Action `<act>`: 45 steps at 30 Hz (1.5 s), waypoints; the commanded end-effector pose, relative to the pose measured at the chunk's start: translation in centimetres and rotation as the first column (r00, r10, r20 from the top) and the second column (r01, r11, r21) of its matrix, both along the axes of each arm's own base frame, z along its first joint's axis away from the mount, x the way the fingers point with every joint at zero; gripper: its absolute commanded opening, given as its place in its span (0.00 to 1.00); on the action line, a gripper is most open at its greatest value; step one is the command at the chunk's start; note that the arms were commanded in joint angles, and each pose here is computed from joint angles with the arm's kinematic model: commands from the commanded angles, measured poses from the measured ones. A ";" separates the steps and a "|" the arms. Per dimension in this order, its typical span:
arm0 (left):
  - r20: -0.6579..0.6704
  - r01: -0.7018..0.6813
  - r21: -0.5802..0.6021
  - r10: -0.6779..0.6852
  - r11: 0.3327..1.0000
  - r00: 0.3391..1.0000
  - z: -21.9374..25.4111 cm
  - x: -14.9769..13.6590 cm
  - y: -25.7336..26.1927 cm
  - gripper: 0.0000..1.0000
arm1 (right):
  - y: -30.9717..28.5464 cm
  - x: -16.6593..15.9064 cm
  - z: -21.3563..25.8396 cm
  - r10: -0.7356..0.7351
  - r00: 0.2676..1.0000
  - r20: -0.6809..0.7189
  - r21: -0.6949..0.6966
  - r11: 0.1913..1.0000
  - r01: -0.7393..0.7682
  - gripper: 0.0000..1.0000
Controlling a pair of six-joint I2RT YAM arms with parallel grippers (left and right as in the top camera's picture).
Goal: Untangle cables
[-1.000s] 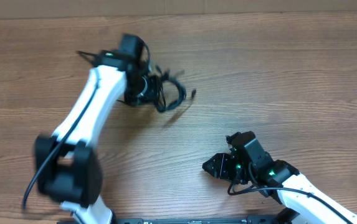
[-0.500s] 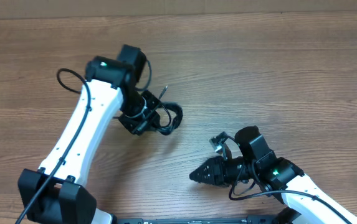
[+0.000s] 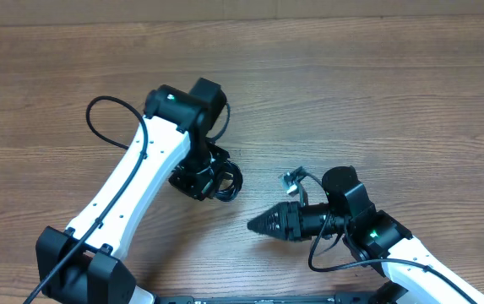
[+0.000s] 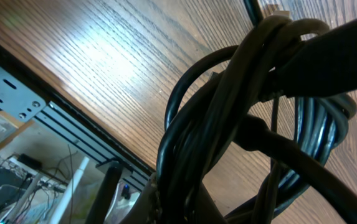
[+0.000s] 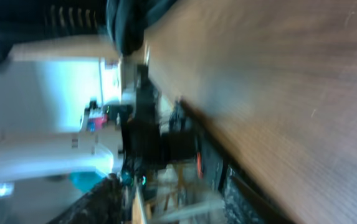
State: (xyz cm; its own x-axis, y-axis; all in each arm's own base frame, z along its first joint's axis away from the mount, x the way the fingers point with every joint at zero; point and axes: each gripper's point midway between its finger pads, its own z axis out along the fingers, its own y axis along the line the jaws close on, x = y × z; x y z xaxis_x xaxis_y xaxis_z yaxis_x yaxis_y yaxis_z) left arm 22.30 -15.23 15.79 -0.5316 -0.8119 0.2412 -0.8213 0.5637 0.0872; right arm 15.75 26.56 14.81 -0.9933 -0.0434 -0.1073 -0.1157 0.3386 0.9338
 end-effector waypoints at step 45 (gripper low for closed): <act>-0.024 0.067 -0.128 -0.070 0.990 0.997 0.4 -2.2 -5.3 0.04 | -1.1 9.6 -1.4 -0.597 0.796 -0.096 -0.091 0.802 0.590 0.36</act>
State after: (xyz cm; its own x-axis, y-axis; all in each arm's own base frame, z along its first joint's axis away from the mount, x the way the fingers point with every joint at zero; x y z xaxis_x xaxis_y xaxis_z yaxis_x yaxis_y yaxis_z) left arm 22.69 -19.74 15.45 -0.5401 -0.7971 0.2702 -0.8272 0.5619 0.0040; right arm 20.63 28.13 12.90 -0.9377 0.3466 0.0238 0.1699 0.3978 0.9016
